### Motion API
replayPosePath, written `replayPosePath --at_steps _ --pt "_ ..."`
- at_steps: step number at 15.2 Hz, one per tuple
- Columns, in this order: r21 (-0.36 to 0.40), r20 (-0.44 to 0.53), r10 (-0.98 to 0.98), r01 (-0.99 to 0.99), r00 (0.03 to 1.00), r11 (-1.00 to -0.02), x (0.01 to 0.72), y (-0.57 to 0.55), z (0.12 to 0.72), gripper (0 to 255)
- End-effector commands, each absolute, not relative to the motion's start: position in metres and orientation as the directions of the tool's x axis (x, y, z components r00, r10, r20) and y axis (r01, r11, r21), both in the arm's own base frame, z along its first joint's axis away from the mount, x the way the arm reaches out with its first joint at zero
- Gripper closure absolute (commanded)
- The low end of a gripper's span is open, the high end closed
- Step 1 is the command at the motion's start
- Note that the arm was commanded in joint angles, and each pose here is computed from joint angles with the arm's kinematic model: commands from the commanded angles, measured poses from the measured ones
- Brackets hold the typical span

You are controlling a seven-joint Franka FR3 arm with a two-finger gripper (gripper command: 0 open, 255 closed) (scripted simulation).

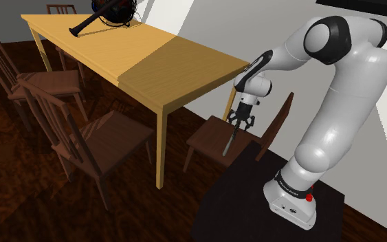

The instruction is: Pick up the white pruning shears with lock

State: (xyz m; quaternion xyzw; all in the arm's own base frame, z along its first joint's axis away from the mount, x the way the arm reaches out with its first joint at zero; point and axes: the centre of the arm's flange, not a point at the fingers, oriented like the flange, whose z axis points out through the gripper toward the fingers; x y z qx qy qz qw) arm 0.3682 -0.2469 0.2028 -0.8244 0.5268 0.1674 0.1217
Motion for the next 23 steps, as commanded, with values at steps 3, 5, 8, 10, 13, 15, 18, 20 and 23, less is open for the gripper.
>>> replayPosePath --at_steps 3,5,8,10,13,15,18,20,23 --pt "-0.024 -0.404 -0.828 -0.909 0.389 -0.415 0.369 -0.247 0.197 255" --pt "-0.024 -0.404 -0.828 -0.909 0.389 -0.415 0.369 -0.247 0.196 255" --pt "-0.024 -0.404 -0.828 -0.909 0.389 -0.415 0.369 -0.247 0.196 255" --pt "-0.024 -0.404 -0.828 -0.909 0.389 -0.415 0.369 -0.247 0.196 255" --pt "-0.024 -0.404 -0.828 -0.909 0.389 -0.415 0.368 -0.247 0.202 255" --pt "-0.024 -0.404 -0.828 -0.909 0.389 -0.415 0.368 -0.247 0.212 255" --pt "-0.024 -0.404 -0.828 -0.909 0.389 -0.415 0.368 -0.247 0.228 255" --pt "-0.024 -0.404 -0.828 -0.909 0.389 -0.415 0.368 -0.247 0.239 255" --pt "-0.024 -0.404 -0.828 -0.909 0.389 -0.415 0.368 -0.247 0.254 255"
